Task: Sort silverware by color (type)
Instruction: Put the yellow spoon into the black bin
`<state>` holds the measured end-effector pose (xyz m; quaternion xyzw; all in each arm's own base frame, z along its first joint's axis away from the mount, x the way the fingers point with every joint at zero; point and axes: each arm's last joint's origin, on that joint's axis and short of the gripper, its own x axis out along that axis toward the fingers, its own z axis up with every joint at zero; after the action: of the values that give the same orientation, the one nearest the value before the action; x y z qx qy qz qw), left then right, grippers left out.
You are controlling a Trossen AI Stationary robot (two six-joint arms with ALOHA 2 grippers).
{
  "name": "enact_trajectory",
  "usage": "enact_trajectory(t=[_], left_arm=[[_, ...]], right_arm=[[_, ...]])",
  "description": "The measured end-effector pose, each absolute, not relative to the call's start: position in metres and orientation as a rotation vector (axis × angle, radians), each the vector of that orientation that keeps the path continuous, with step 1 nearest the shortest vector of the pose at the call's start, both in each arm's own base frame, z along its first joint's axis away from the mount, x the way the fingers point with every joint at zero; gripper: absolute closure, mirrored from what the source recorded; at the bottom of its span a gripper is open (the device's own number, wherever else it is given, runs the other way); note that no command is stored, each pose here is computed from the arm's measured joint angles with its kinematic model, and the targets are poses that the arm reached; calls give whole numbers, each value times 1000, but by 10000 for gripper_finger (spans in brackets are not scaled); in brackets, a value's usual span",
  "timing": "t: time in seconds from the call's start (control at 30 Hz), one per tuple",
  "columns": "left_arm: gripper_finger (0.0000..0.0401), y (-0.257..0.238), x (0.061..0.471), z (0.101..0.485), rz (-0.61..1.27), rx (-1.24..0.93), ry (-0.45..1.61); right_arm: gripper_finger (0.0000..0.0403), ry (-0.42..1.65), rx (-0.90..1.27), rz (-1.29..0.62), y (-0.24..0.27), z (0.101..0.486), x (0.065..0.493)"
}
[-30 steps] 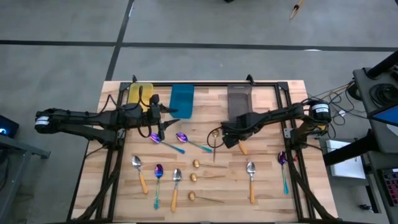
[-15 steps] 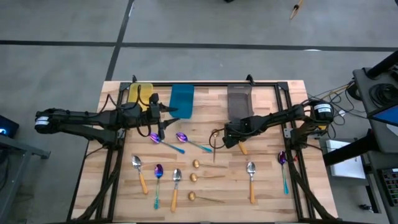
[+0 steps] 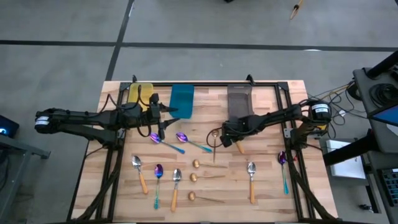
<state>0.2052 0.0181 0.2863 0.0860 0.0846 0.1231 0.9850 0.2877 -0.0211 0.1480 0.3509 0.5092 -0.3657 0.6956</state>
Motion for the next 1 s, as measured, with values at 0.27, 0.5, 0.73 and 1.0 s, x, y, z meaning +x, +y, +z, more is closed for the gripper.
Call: enact_trajectory(t=[0.27,0.5,0.73,1.0], left_arm=[[239,18,205,286,247,176,172],[239,18,205,286,247,180,172],[239,18,205,286,247,182,173],[239,18,205,285,246,186,181]], right_arm=[[373,1076,787,-695,-21,189,315],[373,940,789,-586,-26,238,341],[373,856,790,-590,-52,283,350],[373,864,883,-568,-103,303,350]])
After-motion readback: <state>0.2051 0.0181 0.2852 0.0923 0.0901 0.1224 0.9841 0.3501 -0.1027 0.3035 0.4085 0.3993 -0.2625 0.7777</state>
